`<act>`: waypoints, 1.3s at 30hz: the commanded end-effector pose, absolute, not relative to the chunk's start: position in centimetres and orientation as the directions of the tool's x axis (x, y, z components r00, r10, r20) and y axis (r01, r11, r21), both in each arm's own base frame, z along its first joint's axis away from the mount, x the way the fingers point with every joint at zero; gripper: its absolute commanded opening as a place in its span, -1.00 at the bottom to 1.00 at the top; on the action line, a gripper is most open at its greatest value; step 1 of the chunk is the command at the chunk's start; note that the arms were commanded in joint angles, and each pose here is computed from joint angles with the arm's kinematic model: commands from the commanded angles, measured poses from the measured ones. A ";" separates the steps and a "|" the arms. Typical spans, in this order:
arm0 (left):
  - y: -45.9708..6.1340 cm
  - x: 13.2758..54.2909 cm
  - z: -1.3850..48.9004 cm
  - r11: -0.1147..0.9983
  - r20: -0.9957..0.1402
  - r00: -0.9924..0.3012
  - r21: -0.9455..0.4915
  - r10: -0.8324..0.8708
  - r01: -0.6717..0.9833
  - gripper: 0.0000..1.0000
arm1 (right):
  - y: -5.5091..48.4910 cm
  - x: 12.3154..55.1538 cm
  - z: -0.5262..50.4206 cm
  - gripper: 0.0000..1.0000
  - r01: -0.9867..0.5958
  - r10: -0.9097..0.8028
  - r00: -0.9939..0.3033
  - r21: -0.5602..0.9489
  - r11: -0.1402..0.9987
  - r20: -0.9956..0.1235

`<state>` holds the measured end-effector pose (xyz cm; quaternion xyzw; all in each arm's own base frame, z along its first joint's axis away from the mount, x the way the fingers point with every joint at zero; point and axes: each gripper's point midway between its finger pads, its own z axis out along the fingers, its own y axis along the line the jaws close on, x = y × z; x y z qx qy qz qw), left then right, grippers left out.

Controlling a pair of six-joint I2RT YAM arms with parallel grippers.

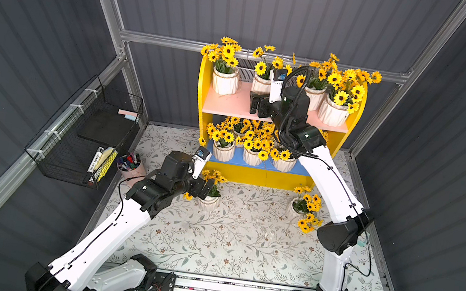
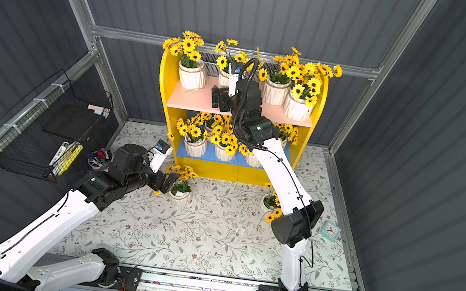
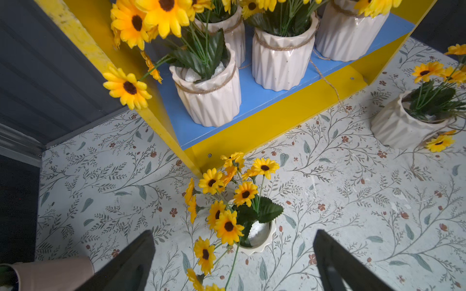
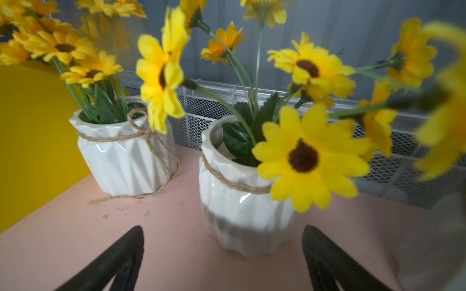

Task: Take the sunflower pots off the shelves
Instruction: Pick up the sunflower pot from the shelf.

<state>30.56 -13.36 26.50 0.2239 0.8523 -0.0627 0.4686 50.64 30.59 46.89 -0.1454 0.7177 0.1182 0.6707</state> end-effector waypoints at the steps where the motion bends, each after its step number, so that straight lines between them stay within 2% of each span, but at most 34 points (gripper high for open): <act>1: -13.6 30.6 27.2 0.891 -0.850 -0.434 0.085 0.298 0.446 0.99 | 29.9 51.0 48.0 0.98 -0.354 -0.039 -0.036 -0.024 0.935 -0.999; 7: -13.8 30.7 26.4 0.890 -0.846 -0.449 0.063 0.288 0.452 0.99 | 29.3 52.3 47.4 0.98 -0.328 -0.013 -0.043 0.002 0.945 -0.999; 12: -13.9 30.7 26.4 0.888 -0.850 -0.446 0.053 0.280 0.457 0.99 | 29.7 53.5 46.9 0.98 -0.375 0.017 -0.043 0.032 0.927 -0.999; 18: -13.9 30.7 26.3 0.889 -0.852 -0.444 0.050 0.276 0.456 0.99 | 31.1 54.0 46.3 0.98 -0.432 -0.008 -0.011 -0.003 0.902 -1.000; 26: -13.8 30.5 26.4 0.887 -0.858 -0.436 0.048 0.272 0.459 0.99 | 30.7 55.2 46.0 0.98 -0.396 -0.001 0.008 -0.004 0.918 -1.000; 39: -14.2 30.3 26.3 0.879 -0.859 -0.435 0.035 0.270 0.476 0.99 | 31.6 56.1 46.3 0.98 -0.427 0.012 0.065 -0.017 0.904 -0.998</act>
